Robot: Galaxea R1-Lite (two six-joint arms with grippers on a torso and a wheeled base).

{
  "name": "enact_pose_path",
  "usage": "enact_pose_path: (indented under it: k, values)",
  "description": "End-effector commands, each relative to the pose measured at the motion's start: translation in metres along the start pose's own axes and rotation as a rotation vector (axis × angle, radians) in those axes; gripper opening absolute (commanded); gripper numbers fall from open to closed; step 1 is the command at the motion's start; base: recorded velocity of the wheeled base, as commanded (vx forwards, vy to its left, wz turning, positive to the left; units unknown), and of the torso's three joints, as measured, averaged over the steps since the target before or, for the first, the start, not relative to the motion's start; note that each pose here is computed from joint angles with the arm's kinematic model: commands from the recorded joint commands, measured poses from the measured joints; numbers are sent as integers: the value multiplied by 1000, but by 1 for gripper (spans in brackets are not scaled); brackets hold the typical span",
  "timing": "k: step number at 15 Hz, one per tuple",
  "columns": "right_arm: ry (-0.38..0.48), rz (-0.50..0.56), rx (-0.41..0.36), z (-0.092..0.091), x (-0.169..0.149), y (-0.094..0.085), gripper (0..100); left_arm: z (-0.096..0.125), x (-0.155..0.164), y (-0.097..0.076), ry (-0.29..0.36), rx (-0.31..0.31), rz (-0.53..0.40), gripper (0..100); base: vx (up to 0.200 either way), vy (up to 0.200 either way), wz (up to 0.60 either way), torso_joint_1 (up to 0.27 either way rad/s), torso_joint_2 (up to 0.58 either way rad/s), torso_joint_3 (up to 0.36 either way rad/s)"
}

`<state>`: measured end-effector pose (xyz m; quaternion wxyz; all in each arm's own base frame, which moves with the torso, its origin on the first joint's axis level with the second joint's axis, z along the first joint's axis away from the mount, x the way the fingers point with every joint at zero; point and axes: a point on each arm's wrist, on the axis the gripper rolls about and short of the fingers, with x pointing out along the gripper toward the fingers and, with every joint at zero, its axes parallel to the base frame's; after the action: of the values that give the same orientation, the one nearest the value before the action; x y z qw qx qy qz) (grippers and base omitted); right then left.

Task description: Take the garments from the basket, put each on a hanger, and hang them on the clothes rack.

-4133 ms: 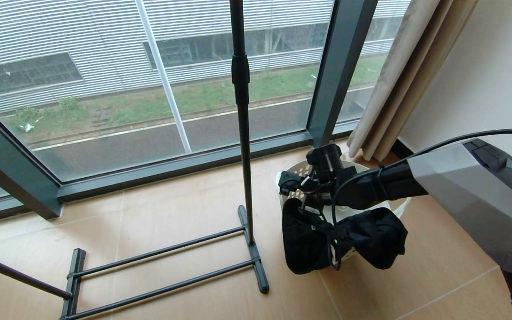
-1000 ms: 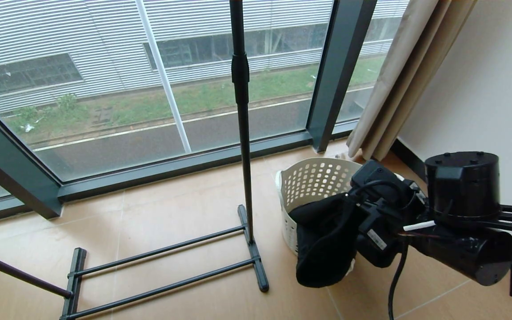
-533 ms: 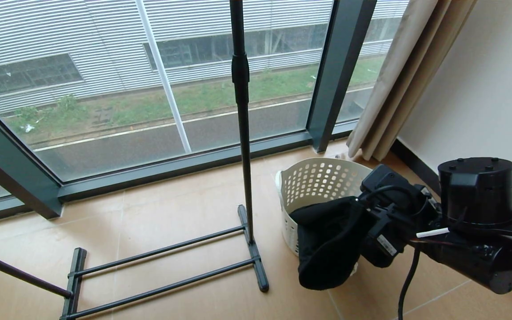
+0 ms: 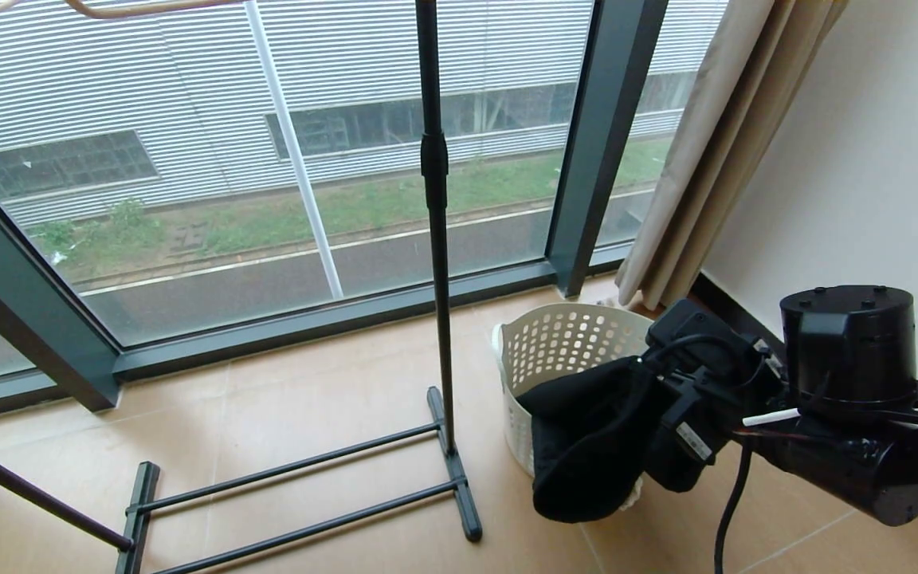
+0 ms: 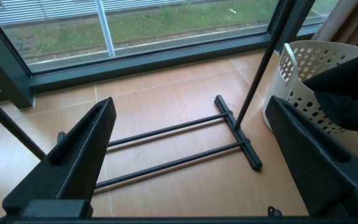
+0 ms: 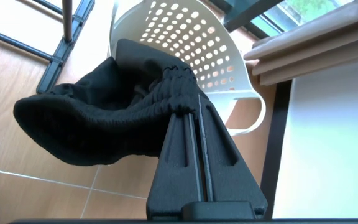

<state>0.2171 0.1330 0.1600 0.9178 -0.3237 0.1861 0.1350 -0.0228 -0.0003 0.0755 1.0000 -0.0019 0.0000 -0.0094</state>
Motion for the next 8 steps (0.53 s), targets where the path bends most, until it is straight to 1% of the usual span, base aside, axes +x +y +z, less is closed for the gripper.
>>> enact_pose_path:
  k: [1, 5, 8]
  values:
    - [4, 4, -2, -1, 1, 1, 0, 0, 0, 0, 0, -1, 0, 100, 0, 0, 0, 0, 0, 0]
    - [9, 6, 1, -3, 1, 1, 0, 0, 0, 0, 0, -1, 0, 100, 0, 0, 0, 0, 0, 0]
    - [10, 7, 2, -3, 0, 1, 0, 0, 0, 0, -2, -1, 0, 100, 0, 0, 0, 5, 2, 106]
